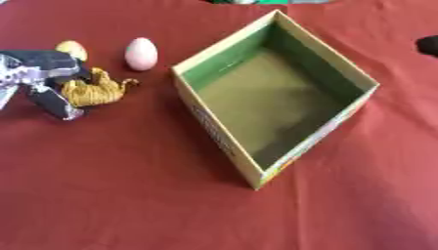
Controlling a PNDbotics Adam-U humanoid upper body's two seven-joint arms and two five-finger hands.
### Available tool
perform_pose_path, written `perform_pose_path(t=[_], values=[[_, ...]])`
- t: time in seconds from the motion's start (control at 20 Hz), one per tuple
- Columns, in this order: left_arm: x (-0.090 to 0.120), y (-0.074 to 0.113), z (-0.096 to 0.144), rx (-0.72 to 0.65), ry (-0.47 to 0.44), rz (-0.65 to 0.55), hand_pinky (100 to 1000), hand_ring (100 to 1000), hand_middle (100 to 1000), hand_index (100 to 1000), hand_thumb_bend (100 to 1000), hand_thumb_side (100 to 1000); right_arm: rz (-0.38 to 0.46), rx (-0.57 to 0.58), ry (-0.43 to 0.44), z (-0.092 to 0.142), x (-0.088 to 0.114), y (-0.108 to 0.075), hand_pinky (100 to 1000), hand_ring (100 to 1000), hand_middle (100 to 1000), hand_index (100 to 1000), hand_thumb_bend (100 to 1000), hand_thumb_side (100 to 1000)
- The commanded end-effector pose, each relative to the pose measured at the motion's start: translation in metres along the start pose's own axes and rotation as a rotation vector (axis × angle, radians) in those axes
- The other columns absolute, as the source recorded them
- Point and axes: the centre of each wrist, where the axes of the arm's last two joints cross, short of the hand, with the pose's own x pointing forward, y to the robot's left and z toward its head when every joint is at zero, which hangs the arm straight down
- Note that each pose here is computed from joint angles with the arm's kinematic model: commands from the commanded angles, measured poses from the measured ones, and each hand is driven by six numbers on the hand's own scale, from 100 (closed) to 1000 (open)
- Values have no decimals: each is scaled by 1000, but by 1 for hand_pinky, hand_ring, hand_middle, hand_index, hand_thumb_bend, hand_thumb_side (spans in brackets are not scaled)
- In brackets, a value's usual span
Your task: Pick up objects on the table and place them in the box.
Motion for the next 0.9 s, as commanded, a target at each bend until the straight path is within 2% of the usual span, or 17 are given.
perform_pose_path(t=[0.05, 0.45, 0.9], values=[[-7, 16, 15, 49, 21, -4, 336, 434, 329, 384, 100, 266, 10, 0, -26, -3, 7, -2, 746, 654, 511, 790, 100, 642], [1, 27, 21, 89, 0, -12, 287, 393, 288, 347, 100, 280, 1, -9, -19, -1, 6, -2, 746, 654, 512, 792, 100, 640], [26, 67, 41, 210, -83, -33, 258, 371, 272, 333, 100, 303, -7, -14, -20, -2, 6, -2, 744, 654, 514, 792, 100, 641]])
